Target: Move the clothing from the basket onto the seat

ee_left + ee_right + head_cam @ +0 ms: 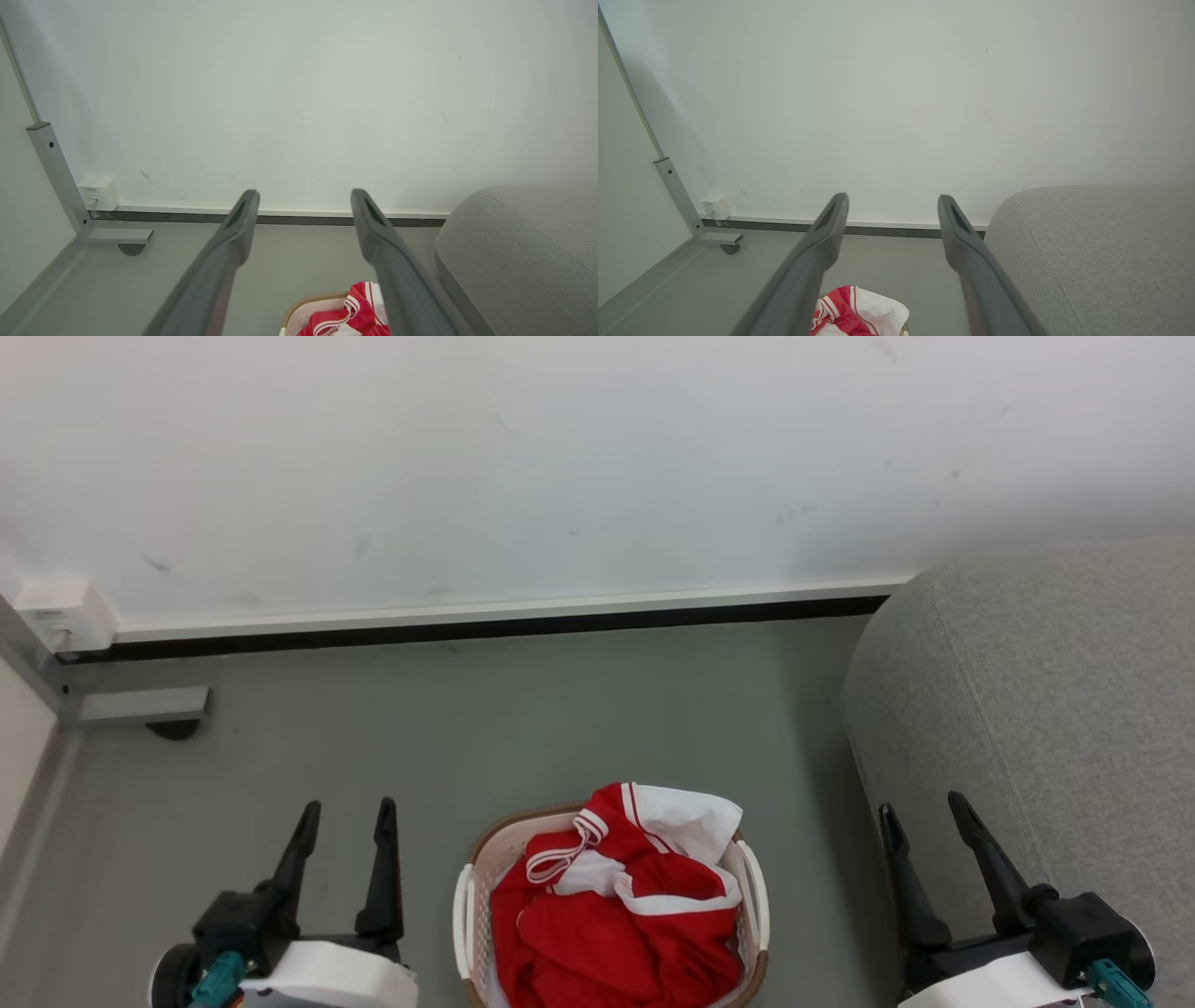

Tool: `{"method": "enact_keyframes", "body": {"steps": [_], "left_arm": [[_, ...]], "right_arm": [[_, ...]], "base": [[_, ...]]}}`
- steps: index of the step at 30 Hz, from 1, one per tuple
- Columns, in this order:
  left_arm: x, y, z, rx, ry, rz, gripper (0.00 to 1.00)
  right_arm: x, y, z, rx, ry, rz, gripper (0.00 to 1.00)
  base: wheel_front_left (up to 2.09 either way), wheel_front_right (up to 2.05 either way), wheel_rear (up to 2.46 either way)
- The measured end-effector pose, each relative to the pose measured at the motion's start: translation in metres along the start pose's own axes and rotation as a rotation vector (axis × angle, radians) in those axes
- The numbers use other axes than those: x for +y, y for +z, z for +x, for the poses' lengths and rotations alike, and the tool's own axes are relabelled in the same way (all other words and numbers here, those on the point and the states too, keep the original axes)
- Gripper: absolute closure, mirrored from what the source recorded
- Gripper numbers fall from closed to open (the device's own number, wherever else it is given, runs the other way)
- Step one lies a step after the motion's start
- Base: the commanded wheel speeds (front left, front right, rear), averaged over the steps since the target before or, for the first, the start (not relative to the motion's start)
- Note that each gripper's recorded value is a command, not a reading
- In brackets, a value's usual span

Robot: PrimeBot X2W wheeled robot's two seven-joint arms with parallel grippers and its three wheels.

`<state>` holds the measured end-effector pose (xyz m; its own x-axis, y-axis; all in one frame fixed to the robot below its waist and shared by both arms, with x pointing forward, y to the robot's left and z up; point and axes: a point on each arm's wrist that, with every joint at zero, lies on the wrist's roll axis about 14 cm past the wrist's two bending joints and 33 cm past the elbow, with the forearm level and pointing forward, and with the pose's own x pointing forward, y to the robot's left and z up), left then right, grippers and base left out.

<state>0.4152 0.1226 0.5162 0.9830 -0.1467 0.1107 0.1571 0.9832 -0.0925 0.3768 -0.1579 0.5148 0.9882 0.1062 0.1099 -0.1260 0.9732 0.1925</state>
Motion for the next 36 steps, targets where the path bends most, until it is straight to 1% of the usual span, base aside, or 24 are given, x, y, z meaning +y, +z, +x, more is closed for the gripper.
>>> {"method": "enact_keyframes", "body": {"steps": [8,15,21,29,36], "left_arm": [[-0.014,-0.017,0.025,0.029,-0.053,-0.032,0.00],[-0.035,-0.051,0.050,0.099,-0.134,-0.063,0.00],[-0.058,-0.099,0.065,0.215,-0.227,-0.063,0.00],[-0.090,-0.175,0.071,0.413,-0.363,-0.029,0.00],[-0.114,-0.244,0.063,0.653,-0.480,0.025,0.00]], "right_arm": [[-0.014,0.005,0.008,-0.018,-0.034,-0.005,0.00],[-0.034,0.003,0.014,-0.013,-0.087,-0.009,0.00],[-0.051,0.005,0.019,-0.019,-0.131,-0.025,0.00],[-0.088,0.009,0.013,-0.037,-0.247,0.002,0.00],[-0.106,0.012,0.013,-0.043,-0.297,-0.013,0.00]], "base": [[0.00,0.00,0.00],[0.00,0.00,0.00],[0.00,0.00,0.00],[0.00,0.00,0.00],[0.00,0.00,0.00]]}}
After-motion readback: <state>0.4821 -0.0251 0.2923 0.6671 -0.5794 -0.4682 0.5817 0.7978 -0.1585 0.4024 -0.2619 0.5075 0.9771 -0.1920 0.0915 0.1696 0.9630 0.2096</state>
